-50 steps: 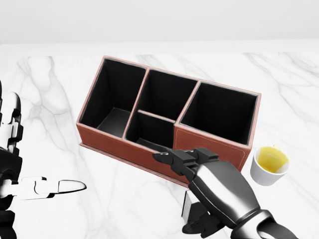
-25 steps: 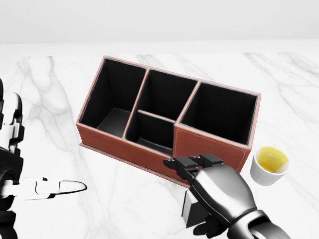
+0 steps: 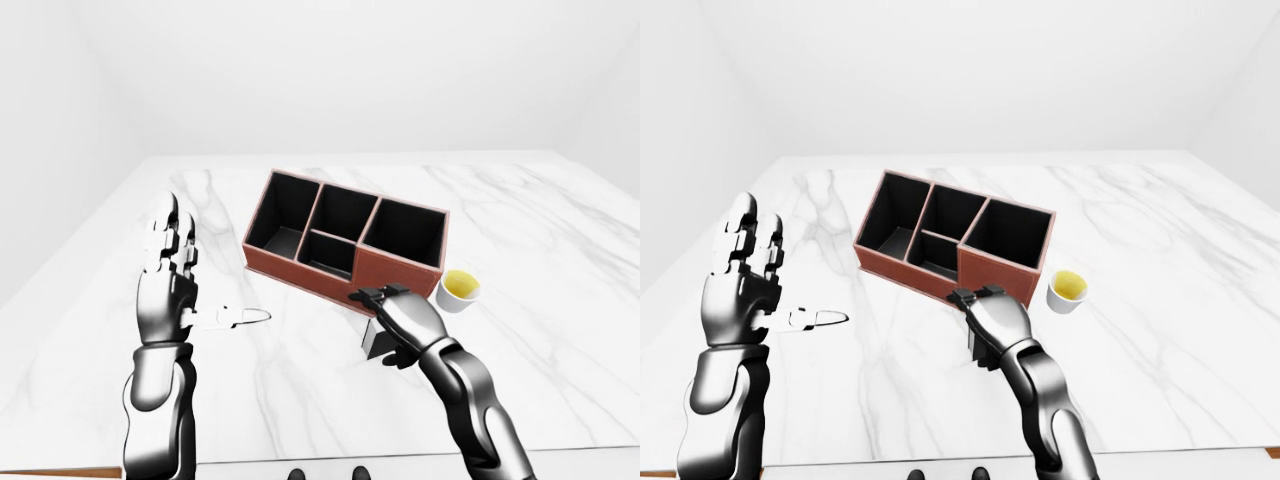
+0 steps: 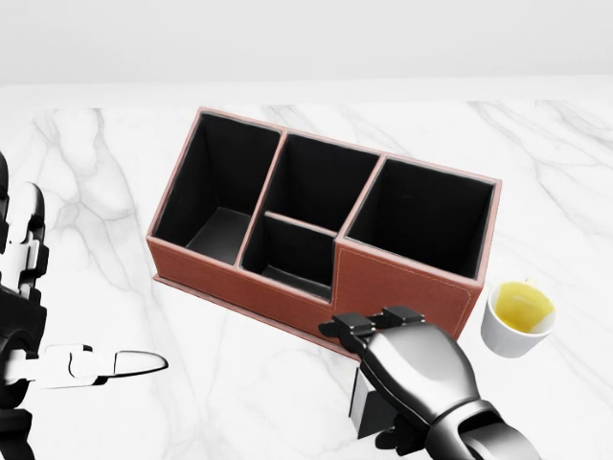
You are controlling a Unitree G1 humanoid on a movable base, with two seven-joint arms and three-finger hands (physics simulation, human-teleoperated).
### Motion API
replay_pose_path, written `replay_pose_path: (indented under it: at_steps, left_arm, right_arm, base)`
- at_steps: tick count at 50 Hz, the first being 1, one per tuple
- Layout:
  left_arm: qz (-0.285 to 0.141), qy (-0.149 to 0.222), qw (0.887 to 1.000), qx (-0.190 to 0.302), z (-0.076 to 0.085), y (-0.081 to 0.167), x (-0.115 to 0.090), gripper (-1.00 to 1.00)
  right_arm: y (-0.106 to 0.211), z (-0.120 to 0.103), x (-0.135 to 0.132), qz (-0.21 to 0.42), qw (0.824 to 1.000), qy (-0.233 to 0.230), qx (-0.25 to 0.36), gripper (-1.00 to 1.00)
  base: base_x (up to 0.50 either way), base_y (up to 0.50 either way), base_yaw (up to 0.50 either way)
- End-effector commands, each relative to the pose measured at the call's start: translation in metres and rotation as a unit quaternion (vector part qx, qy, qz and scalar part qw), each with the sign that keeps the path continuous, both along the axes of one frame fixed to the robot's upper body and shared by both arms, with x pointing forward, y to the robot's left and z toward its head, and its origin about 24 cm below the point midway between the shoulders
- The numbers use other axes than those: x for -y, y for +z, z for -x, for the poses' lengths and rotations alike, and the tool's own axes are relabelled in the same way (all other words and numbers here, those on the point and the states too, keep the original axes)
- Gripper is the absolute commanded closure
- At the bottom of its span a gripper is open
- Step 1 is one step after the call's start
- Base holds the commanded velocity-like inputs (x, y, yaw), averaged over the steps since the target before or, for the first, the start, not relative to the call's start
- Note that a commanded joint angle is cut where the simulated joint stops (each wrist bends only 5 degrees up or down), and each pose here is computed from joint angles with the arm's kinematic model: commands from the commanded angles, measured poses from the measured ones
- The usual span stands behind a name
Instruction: Pick up the book and place it in the right compartment of the caddy.
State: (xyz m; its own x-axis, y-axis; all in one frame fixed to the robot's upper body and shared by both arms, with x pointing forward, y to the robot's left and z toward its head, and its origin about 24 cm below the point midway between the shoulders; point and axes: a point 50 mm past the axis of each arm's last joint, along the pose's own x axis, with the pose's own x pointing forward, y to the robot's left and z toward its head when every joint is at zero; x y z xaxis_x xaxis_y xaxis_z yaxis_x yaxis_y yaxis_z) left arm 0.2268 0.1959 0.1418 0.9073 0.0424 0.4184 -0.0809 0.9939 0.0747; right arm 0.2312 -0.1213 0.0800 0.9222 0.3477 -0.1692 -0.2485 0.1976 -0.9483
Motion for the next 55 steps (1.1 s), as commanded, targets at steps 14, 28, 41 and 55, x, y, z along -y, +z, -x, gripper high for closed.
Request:
replay_pose_path:
  at_steps: [14, 28, 41, 55]
  left_arm:
    - [0.002, 0.001, 1.0, -0.002, 0.001, -0.002, -0.001, -1.0]
    - [0.004, 0.001, 1.0, -0.002, 0.001, -0.005, -0.002, -1.0]
    - [0.004, 0.0, 1.0, -0.001, 0.0, -0.005, -0.001, -1.0]
    - [0.004, -0.002, 1.0, -0.002, 0.003, -0.006, -0.001, -1.0]
  right_arm:
    - [-0.011, -0.005, 0.0, 0.031, 0.999, -0.005, -0.009, -0.4]
    - [-0.016, -0.007, 0.002, 0.043, 0.999, -0.01, -0.012, -0.37]
    - [-0.028, -0.013, 0.006, 0.073, 0.997, -0.022, -0.012, -0.37]
    - [-0.038, -0.017, 0.007, 0.102, 0.995, -0.024, -0.006, -0.38]
  base:
    - [0.0, 0.0, 0.0]
    - [0.0, 0.0, 0.0]
    - [0.0, 0.0, 0.0]
    - [0.0, 0.0, 0.0]
